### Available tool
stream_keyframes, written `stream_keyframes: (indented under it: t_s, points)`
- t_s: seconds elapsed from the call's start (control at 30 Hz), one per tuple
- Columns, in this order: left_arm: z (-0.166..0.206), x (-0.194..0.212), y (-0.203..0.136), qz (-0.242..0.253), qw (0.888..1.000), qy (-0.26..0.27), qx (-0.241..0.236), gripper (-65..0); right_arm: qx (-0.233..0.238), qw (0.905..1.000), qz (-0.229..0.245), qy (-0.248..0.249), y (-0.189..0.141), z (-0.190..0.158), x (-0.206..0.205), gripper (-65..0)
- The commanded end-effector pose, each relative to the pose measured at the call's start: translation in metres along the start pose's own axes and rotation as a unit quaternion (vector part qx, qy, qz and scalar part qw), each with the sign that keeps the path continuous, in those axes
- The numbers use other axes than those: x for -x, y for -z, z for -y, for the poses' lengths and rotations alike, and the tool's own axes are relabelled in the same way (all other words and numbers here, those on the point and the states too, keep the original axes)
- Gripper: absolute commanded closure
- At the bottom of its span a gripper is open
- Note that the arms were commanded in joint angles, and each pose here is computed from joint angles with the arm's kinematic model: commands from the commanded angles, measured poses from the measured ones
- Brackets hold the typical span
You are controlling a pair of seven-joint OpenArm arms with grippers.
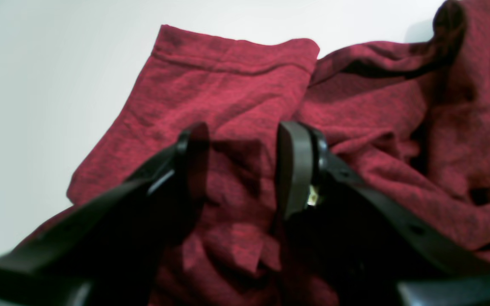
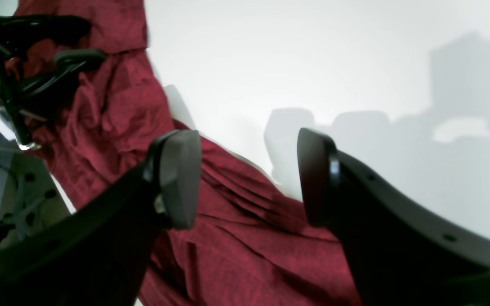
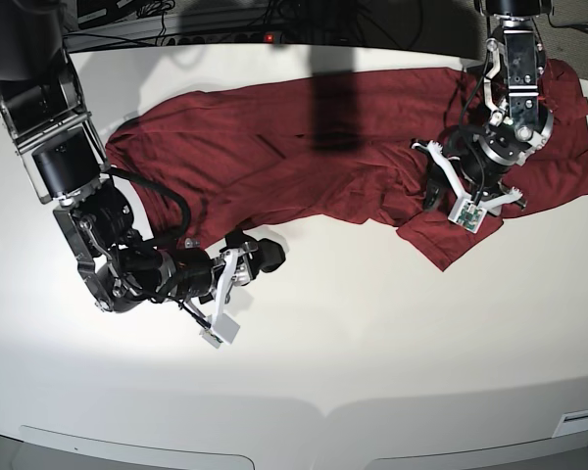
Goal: Fold the T-shirt properly
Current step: 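Lower the left gripper onto the bunched shirt end and grasp it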
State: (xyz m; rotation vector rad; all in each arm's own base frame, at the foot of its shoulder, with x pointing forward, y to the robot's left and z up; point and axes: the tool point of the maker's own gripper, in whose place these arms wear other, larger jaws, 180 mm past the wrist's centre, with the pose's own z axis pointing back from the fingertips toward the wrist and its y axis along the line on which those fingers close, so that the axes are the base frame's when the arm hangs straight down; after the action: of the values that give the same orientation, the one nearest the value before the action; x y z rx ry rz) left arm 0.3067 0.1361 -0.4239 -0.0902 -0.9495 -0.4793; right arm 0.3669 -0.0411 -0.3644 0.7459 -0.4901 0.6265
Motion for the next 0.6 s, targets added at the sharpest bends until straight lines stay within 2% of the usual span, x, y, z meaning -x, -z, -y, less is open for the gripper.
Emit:
stream_keyframes:
  t_s: [0.0, 0.07, 0.17, 0.2, 0.27, 0.43, 0.57]
  points:
    - [-0.009, -0.008, -0.001, 0.010, 1.000, 0.007, -0.008, -24.9, -0.004, 0.9994, 0.029, -0.016, -0.009, -0.002, -0.025, -35.5]
    - [-0.014, -0.010, 0.000, 0.011, 1.000, 0.004, -0.022, -20.5, -0.003, 0.9994, 0.029, -0.016, -0.010, -0.002, -0.025, -35.5]
    - [-0.016, -0.011, 0.000, 0.013, 1.000, 0.001, -0.026, -2.0, -0.004, 0.9994, 0.029, -0.016, -0.009, -0.003, -0.025, -35.5]
    - [-0.016, -0.011, 0.000, 0.014, 1.000, 0.001, -0.027, 0.0, -0.006, 0.9994, 0.030, -0.015, -0.009, -0.003, -0.025, -35.5]
    - [-0.015, -0.013, -0.001, 0.019, 0.999, -0.006, -0.025, 0.0, -0.010, 0.9993, 0.034, -0.012, -0.010, -0.005, -0.027, -35.5]
    - [-0.014, -0.043, -0.007, 0.069, 0.996, -0.059, -0.012, 0.0, -0.010, 0.9994, 0.032, -0.012, -0.010, -0.005, -0.026, -35.5]
    - [-0.017, -0.063, -0.014, 0.095, 0.994, -0.054, -0.016, 0.0, -0.010, 0.9994, 0.032, -0.012, -0.010, -0.005, -0.026, -35.5]
